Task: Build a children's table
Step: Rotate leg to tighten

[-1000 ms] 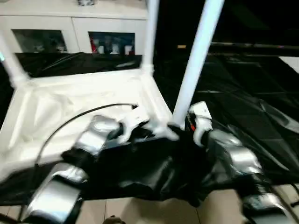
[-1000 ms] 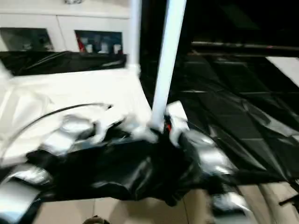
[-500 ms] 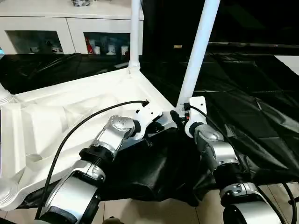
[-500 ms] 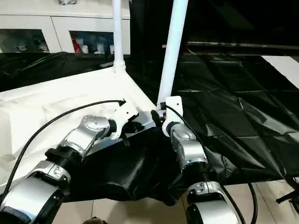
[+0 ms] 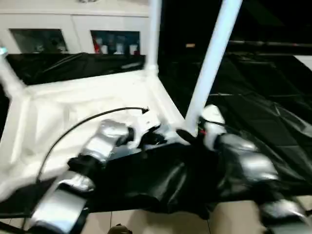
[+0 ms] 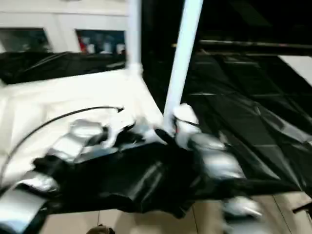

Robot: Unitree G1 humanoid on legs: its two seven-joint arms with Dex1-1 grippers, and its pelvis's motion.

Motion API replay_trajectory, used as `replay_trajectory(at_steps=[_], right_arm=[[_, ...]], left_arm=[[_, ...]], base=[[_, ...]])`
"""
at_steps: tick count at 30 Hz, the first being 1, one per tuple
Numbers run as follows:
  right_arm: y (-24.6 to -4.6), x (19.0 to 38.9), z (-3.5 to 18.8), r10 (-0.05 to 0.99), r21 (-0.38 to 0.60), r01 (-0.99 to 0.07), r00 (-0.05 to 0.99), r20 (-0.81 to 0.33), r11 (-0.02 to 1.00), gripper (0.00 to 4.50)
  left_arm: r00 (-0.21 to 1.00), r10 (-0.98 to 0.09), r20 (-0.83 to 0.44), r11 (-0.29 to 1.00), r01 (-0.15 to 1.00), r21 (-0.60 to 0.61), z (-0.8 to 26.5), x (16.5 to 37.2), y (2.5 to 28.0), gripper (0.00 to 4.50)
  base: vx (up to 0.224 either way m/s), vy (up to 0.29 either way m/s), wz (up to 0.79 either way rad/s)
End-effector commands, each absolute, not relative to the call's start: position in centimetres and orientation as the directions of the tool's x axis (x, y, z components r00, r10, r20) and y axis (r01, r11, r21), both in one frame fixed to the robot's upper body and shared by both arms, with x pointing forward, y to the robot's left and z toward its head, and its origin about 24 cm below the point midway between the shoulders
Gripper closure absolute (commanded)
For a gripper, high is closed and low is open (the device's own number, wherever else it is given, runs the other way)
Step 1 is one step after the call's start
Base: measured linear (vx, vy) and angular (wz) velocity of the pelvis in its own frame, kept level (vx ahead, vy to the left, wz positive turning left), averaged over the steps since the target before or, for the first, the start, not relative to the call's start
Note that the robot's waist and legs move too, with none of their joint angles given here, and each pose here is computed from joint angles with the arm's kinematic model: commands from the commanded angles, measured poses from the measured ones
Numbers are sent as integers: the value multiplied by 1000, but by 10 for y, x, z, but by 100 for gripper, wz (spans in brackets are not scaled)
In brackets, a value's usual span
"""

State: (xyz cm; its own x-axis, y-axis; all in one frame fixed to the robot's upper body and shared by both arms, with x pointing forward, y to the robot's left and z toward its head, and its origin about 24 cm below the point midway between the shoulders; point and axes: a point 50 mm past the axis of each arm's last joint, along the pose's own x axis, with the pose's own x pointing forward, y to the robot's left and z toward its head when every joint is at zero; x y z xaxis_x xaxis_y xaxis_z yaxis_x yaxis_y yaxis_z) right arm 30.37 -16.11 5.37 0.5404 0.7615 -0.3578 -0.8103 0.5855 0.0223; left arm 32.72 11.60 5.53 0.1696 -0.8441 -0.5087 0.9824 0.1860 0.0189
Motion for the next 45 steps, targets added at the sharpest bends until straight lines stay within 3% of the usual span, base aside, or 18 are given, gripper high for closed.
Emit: replay_trajectory(at_steps=[1,4,10,22,27,30,31,32,36,38,40,45], right_arm=[[-156,296,57,819,48,-870,443,-365,491,60],[-156,291,55,831,48,-899,380,-406,435,60],[-151,293,61,846,59,-905,368,-386,421,60],[-150,287,54,850,87,-906,351,-392,414,166],[-148,288,53,846,108,-888,381,-374,447,178],[-146,298,43,770,99,-803,517,-374,588,181],[-143,305,34,693,108,-716,610,-386,690,181],[-143,307,32,675,111,-695,627,-390,710,181],[-133,323,16,434,154,-410,790,-433,899,182],[-131,325,14,400,155,-371,803,-442,916,182],[-112,333,11,316,160,-273,832,-456,949,182],[-87,338,15,338,140,-309,834,-435,941,182]], left_arm=[[82,-881,-466,73,997,37,67,324,105,450],[36,-882,-469,30,999,21,67,319,110,450],[8,-884,-466,9,1000,-1,66,315,114,450],[4,-885,-466,8,1000,-7,64,312,114,450],[16,-884,-468,22,1000,-8,65,313,115,450],[124,-855,-504,125,992,32,62,323,115,450],[208,-837,-506,204,977,63,60,331,110,450],[226,-833,-505,221,973,69,60,333,108,450],[354,-777,-520,360,928,94,54,342,86,450],[373,-766,-524,383,919,94,53,343,81,450],[399,-764,-507,419,905,81,49,341,52,450],[383,-793,-474,398,914,73,51,337,28,450]], base=[[0,0,0],[0,0,0],[0,0,0],[0,0,0],[0,0,0],[0,0,0],[0,0,0],[0,0,0],[0,0,0],[0,0,0],[0,0,0],[0,0,0]])
